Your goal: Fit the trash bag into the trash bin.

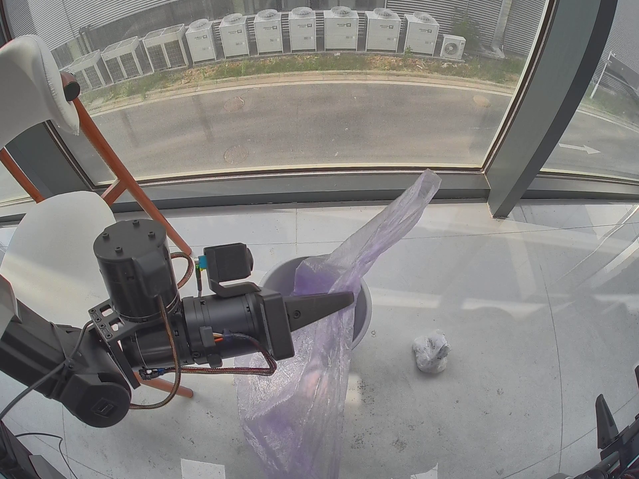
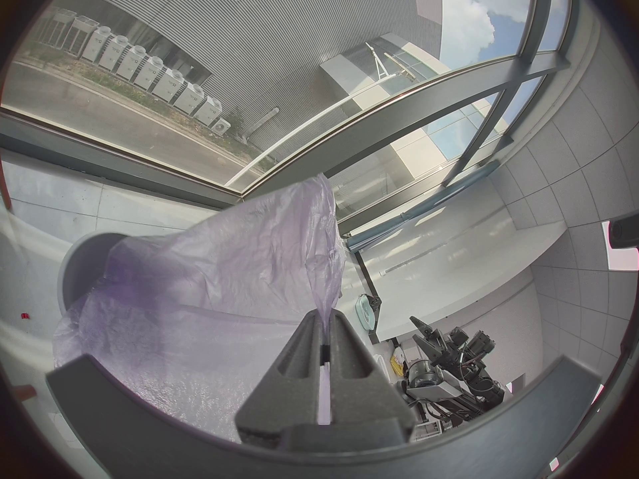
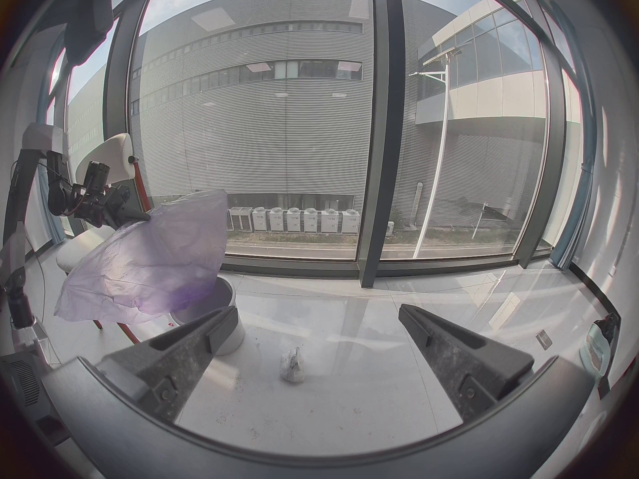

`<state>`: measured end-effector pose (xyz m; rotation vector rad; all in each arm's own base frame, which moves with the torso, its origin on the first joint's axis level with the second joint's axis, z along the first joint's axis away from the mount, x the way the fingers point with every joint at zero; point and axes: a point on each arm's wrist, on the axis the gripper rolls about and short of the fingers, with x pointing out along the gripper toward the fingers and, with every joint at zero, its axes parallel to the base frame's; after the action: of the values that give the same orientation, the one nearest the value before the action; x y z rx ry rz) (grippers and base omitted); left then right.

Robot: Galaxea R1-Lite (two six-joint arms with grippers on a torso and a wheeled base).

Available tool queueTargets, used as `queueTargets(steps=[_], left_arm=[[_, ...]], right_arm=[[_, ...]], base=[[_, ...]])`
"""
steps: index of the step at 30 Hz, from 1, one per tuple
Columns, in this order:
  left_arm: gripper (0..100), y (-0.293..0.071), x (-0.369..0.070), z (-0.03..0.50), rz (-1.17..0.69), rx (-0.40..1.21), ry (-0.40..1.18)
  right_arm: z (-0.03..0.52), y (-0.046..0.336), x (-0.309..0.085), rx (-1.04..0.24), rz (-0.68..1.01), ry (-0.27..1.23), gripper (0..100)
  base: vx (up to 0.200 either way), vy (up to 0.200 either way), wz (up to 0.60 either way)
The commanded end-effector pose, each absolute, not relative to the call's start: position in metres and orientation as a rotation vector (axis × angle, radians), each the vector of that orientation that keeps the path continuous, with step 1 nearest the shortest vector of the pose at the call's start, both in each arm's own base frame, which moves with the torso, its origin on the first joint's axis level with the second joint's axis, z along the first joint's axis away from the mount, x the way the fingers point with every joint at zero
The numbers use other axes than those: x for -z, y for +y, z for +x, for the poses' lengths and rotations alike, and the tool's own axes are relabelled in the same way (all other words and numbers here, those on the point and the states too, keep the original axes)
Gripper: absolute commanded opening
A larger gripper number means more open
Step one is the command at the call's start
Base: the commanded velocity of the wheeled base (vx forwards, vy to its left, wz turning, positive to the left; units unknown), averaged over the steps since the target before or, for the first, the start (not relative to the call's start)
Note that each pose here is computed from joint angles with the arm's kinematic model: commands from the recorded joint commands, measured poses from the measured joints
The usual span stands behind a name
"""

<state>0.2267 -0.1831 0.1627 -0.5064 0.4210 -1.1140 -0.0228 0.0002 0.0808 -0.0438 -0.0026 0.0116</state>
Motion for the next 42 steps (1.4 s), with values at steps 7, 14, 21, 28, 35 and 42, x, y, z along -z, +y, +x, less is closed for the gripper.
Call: queueTargets(steps=[7,14,21,28,35,42], left_arm=[[0,-0.200,-0.157,0.264,-0.514,1.102,0.403],[0,-0.218,-0.152,0.292,-0.515,1.099,0.374],[0,-0.223,-0.154,0.327,-0.523,1.069,0.309],[0,-0.230,-0.148,0.342,-0.525,1.040,0.281],[0,-0.201,-0.136,0.347,-0.524,0.967,0.285],[0,-0.166,-0.120,0.343,-0.439,0.909,0.225]], right_arm=[[-0.023,0.000,-0.076,-0.012,-0.044,0.001,100],[-0.023,0.000,-0.076,-0.012,-0.043,0.001,100],[-0.023,0.000,-0.076,-0.012,-0.043,0.001,100],[-0.023,0.000,-0.076,-0.012,-0.043,0.001,100],[-0.023,0.000,-0.076,-0.012,-0.043,0.001,100],[-0.023,0.000,-0.075,-0.019,-0.052,0.006,100]], base=[[0.000,0.000,0.00],[0.000,0.000,0.00],[0.000,0.000,0.00],[0.000,0.000,0.00],[0.000,0.000,0.00],[0.000,0.000,0.00]])
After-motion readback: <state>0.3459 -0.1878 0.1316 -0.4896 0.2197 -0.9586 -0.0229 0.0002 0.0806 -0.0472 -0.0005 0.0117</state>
